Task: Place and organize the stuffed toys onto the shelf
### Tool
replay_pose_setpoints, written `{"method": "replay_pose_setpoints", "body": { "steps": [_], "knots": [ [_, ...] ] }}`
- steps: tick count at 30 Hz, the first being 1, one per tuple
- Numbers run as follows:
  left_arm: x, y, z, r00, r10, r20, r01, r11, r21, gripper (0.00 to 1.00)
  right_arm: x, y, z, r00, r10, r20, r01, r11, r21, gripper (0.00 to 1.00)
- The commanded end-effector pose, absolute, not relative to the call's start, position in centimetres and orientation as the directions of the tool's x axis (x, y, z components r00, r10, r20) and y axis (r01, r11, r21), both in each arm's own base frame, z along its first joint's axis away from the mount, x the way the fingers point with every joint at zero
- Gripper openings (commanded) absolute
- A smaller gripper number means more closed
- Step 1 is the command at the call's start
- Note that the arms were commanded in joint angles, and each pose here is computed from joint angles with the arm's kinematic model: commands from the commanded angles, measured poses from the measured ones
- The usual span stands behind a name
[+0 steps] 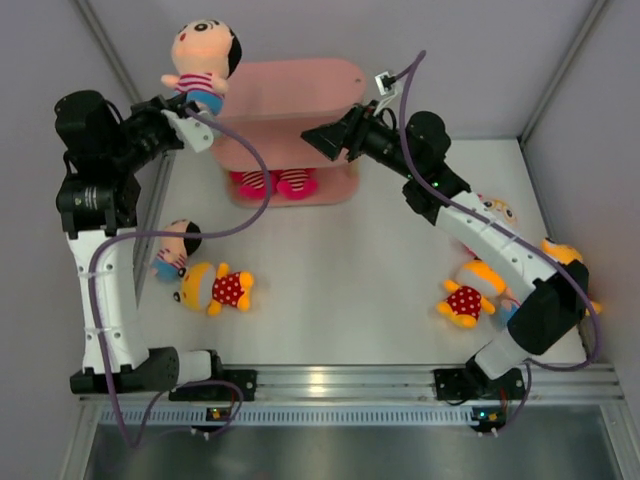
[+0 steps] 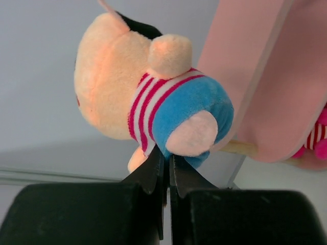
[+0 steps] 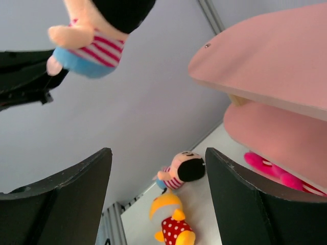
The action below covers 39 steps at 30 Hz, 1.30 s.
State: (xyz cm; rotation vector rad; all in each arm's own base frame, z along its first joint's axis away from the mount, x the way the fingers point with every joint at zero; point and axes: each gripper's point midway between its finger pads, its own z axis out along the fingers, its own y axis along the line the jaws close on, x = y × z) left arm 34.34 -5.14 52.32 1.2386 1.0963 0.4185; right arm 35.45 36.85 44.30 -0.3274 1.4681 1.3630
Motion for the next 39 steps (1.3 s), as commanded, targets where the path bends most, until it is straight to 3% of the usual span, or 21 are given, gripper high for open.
{"method": "replay_pose_setpoints", "body": {
  "steps": [1, 16, 39],
  "knots": [
    [36.9, -3.5, 56.3, 0.438, 0.803, -0.403, 0.143, 0.381, 0.914, 0.0, 34.3, 33.2, 46.5, -0.245, 0.43, -0.869, -0.783, 0.44, 0.439, 0.74],
    [47.6, -3.8, 50.7, 0.245, 0.876, -0.416, 0.203, 0.374, 0.905, 0.0, 33.0, 29.6, 42.6, -0.214, 0.365, -0.906, -0.713, 0.576, 0.4, 0.75],
    [50.4, -5.2, 45.3, 0.083, 0.91, -0.406, 0.26, 0.373, 0.891, 0.0, 32.3, 28.6, 41.9, -0.192, 0.346, -0.918, -0.704, 0.603, 0.375, 0.76]
  ]
}}
